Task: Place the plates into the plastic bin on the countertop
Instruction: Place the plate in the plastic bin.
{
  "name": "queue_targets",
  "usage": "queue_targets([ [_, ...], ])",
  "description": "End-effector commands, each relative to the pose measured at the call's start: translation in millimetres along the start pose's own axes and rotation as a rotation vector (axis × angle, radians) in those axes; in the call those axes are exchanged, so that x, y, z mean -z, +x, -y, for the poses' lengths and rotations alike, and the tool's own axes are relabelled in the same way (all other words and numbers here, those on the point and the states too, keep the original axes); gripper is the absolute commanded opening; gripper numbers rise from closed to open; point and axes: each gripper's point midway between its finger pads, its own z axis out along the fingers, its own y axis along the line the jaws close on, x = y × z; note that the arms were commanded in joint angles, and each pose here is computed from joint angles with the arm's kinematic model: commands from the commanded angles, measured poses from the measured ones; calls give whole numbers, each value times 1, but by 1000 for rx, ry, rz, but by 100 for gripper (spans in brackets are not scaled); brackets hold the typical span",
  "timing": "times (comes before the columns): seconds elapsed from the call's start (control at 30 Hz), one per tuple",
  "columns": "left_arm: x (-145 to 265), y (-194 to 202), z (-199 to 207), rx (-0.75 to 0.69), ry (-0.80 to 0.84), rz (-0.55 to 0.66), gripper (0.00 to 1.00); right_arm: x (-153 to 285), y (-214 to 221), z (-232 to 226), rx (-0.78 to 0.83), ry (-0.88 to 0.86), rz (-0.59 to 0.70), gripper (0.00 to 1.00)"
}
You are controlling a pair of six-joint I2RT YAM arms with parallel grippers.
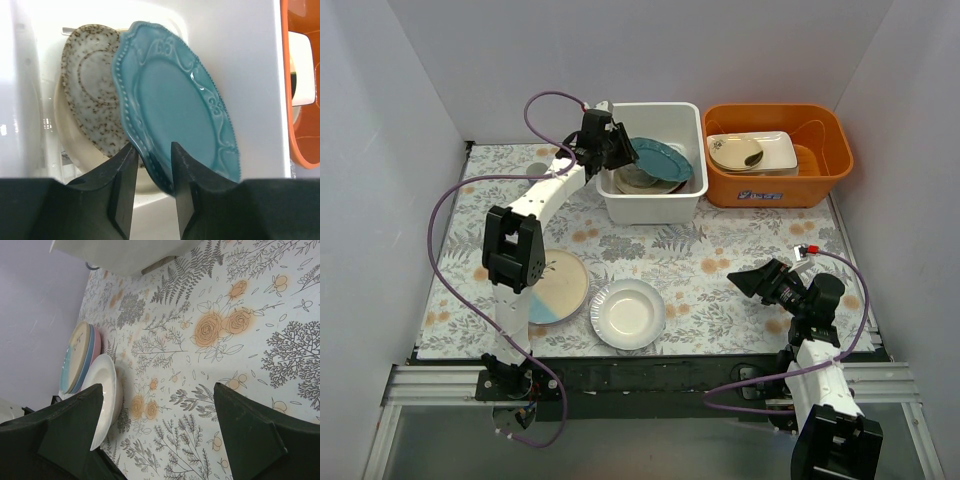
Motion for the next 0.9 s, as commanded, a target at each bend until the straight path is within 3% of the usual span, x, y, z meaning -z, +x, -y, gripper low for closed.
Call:
queue_targets([
  [0.0, 24, -41, 25, 2, 44, 102, 32, 6, 38, 19, -49, 18, -53, 98],
  [0.23, 26, -30, 12, 23, -8, 58, 39, 6, 38, 19, -48, 19, -55, 98],
  [0.33, 29, -23, 10, 38, -12, 39, 46, 6, 38, 19, -47, 18, -54, 98],
  [0.5, 37, -19, 14, 56, 14, 17, 68, 6, 38, 19, -47, 17, -55, 98],
  [0.73, 66, -31, 42, 62, 126, 43, 76, 6, 33, 16, -30, 12, -44, 98],
  [0.87, 91, -42, 57, 50, 180, 80, 89, 6, 33, 15, -27, 11, -43, 98],
])
